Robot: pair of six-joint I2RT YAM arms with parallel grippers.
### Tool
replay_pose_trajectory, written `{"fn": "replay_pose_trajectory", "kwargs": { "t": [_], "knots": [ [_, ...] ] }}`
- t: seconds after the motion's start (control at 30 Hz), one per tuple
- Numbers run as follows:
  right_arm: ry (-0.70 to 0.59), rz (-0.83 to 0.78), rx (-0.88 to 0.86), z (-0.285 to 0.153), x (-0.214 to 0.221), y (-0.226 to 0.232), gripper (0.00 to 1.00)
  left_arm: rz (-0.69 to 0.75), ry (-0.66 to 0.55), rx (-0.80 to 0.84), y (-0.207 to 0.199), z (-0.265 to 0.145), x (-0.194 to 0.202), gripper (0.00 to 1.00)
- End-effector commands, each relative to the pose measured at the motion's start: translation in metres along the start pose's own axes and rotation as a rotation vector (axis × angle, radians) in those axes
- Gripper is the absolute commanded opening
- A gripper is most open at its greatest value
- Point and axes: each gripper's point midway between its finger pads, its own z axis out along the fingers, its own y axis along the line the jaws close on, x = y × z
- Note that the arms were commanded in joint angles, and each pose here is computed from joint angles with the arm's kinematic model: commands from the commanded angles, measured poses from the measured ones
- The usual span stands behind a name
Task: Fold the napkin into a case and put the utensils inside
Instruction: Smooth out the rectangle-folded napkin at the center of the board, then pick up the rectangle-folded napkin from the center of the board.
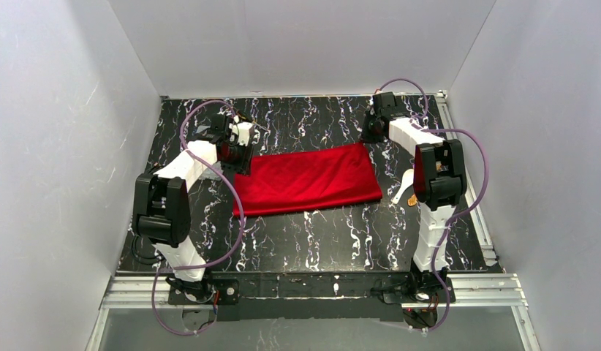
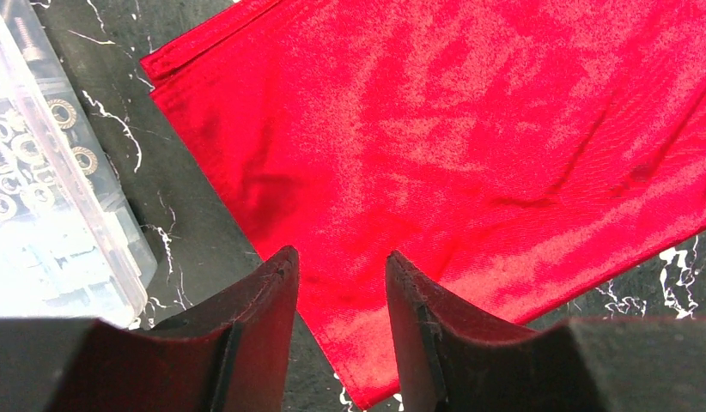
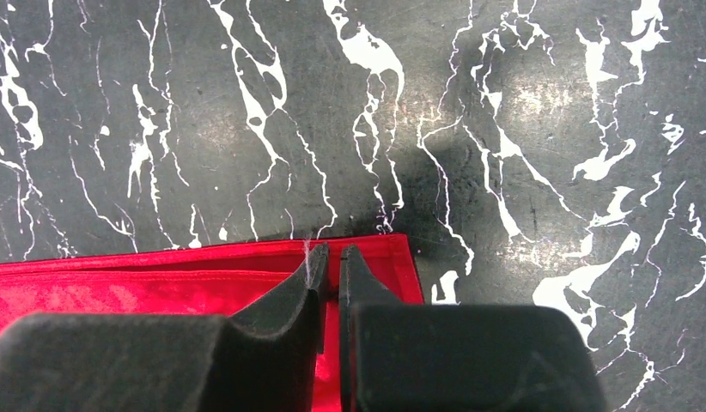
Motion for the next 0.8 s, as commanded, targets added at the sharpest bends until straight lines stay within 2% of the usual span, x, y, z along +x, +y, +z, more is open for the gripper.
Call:
{"fn": "replay_pose_trajectory", "kwargs": {
  "t": [0.0, 0.07, 0.1, 0.23, 0.4, 0.6, 0.77],
  "knots": [
    [0.024, -0.01, 0.041, 0.011, 0.01, -0.011, 0.03, 0.047, 0.01, 0.058, -0.015, -0.011, 0.006, 0.4],
    [0.024, -0.012, 0.047, 0.012, 0.01, -0.012, 0.04, 0.068, 0.024, 0.076, -0.02, -0.012, 0.012, 0.4],
    [0.023, -0.014, 0.048, 0.013, 0.01, -0.012, 0.08, 0.076, 0.031, 0.084, -0.022, -0.013, 0.015, 0.4],
    [0.029, -0.017, 0.036, 0.013, 0.009, -0.008, 0.42, 0.102, 0.077, 0.126, -0.028, -0.014, 0.027, 0.4],
    [0.004, -0.024, 0.07, 0.0, 0.005, -0.013, 0.65, 0.145, 0.096, 0.152, -0.032, -0.019, 0.032, 0.4],
    [-0.068, -0.032, 0.132, -0.024, -0.011, -0.02, 0.73, 0.225, 0.101, 0.188, -0.041, -0.032, 0.031, 0.39],
    [-0.037, -0.035, 0.095, -0.018, -0.004, -0.015, 0.75, 0.313, 0.127, 0.193, -0.045, -0.037, 0.045, 0.39]
  ]
}}
